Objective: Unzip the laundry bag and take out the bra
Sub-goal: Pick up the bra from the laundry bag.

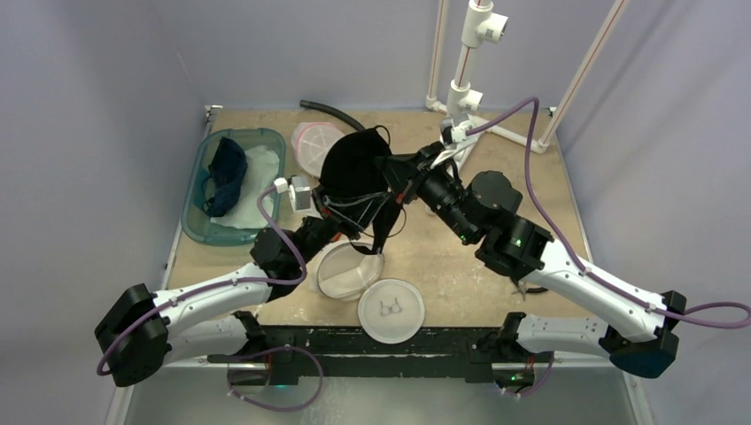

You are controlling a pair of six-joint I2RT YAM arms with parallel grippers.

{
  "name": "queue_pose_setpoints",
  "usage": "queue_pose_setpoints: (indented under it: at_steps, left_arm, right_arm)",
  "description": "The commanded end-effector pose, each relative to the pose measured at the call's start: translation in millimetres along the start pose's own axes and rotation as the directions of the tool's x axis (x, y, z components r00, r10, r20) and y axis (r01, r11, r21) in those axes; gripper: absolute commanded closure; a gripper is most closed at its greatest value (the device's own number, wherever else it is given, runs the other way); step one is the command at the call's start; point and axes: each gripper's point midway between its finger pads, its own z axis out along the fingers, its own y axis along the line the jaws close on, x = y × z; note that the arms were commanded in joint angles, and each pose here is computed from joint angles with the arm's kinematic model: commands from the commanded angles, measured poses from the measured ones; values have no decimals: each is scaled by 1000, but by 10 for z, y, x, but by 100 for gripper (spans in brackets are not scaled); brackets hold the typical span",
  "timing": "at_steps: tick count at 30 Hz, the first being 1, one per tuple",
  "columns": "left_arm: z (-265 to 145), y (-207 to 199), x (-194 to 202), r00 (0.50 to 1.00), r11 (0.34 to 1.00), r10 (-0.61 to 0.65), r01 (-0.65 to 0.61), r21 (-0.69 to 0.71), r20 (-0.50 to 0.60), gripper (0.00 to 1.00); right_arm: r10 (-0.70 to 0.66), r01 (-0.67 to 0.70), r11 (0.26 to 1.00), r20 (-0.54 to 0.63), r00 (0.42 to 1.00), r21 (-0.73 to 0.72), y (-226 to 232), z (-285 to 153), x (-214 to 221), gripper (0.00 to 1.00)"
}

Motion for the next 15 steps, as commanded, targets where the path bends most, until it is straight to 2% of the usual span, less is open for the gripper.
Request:
queue_pose_setpoints:
  at_steps: [1, 2, 3, 5, 6, 10, 12, 15]
  left_arm:
    - [61, -230, -65, 1000, 994, 19, -18, 105, -9, 100]
    - [57, -241, -64, 1000, 994, 18, -16, 111, -14, 100]
    - [44, -266, -63, 1000, 992, 15, -13, 122, -19, 100]
    - [11, -270, -64, 999, 993, 12, -9, 117, -33, 100]
    - [-4, -244, -67, 999, 995, 16, -12, 99, -44, 100]
    - [-98, -109, -180, 995, 999, 36, -35, 9, -92, 100]
    - [-164, 48, -301, 994, 997, 37, -44, -65, -104, 100]
    - [-277, 296, -502, 992, 981, 38, -60, -184, -122, 100]
  right_arm:
    - [32, -30, 997, 28, 999, -65, 141, -47, -124, 100]
    - [31, -29, 997, 26, 999, -72, 152, -54, -120, 100]
    - [31, -29, 996, 20, 999, -83, 171, -63, -113, 93]
    - [24, -24, 994, -5, 1000, -109, 213, -88, -75, 61]
    - [21, -22, 993, -15, 1000, -112, 216, -100, -62, 50]
    - [-15, 10, 993, -43, 999, -115, 187, -178, -18, 18]
    - [-35, 28, 993, -58, 998, -115, 166, -219, 4, 4]
    - [-61, 48, 990, -95, 994, -135, 174, -297, 53, 2]
